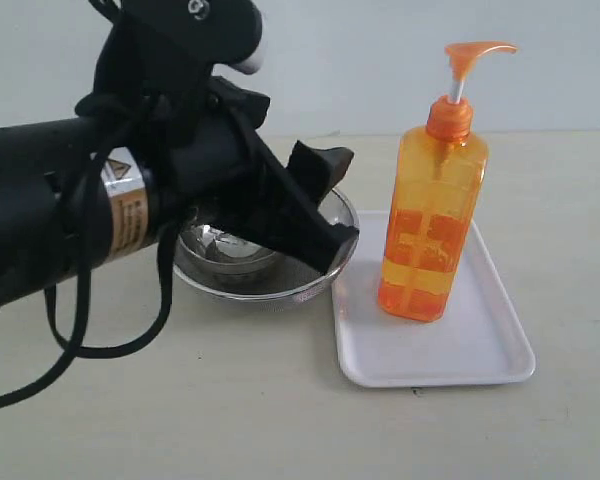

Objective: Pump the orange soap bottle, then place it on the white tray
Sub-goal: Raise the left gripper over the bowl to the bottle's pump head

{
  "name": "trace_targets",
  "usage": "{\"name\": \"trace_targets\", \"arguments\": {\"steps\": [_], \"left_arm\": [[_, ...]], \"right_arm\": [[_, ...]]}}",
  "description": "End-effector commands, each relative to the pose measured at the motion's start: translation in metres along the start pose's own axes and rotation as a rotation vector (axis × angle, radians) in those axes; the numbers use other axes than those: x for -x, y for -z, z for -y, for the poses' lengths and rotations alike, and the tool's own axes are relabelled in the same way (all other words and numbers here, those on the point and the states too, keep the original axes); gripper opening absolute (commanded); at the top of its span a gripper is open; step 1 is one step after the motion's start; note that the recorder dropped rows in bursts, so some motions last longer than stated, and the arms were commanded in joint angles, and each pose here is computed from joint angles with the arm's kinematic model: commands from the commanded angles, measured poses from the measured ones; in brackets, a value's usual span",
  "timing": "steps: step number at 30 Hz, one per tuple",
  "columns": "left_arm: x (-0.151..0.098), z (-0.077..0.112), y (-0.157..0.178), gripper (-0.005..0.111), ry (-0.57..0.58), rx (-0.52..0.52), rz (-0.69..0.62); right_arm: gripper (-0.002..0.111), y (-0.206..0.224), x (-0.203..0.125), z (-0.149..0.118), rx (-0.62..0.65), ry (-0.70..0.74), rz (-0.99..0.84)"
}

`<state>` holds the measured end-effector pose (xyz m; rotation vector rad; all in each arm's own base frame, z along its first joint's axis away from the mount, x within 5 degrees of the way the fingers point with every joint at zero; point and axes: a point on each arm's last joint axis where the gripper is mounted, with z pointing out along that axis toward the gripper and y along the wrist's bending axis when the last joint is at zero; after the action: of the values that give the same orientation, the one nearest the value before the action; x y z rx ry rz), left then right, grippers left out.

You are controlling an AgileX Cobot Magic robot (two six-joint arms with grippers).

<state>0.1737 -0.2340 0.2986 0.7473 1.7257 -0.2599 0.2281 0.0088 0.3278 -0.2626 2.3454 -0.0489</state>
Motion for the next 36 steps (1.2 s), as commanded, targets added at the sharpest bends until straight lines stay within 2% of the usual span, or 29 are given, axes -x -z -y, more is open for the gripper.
{"name": "trace_targets", "arguments": {"steps": [1, 5, 8, 15, 21, 27, 31, 36], "left_arm": [[0.007, 0.006, -0.011, 0.059, 0.018, -0.026, 0.003], [0.016, 0.006, -0.026, 0.049, 0.034, -0.094, -0.001], [0.018, -0.001, -0.038, 0.047, 0.054, -0.134, -0.014], [0.022, -0.038, -0.065, 0.046, 0.131, -0.26, -0.042], [0.025, -0.062, -0.088, 0.043, 0.171, -0.436, -0.049], [0.029, -0.063, -0.112, 0.043, 0.083, -0.61, -0.014], [0.03, -0.058, -0.128, 0.043, 0.021, -0.676, 0.011], [0.03, -0.059, -0.147, 0.043, 0.012, -0.699, 0.022]], "right_arm": [[0.0, 0.028, -0.015, -0.003, -0.015, -0.006, 0.066], [0.0, 0.047, -0.034, -0.007, -0.018, -0.029, 0.12], [0.0, 0.06, -0.045, -0.01, -0.025, -0.03, 0.159], [0.0, 0.091, -0.06, -0.018, 0.021, -0.061, 0.235], [0.0, 0.102, -0.067, -0.021, 0.037, -0.069, 0.25], [0.0, 0.103, -0.067, -0.025, 0.074, -0.054, 0.257], [0.0, 0.103, -0.067, -0.025, 0.074, -0.054, 0.257], [0.0, 0.103, -0.067, -0.025, 0.072, -0.049, 0.256]]}}
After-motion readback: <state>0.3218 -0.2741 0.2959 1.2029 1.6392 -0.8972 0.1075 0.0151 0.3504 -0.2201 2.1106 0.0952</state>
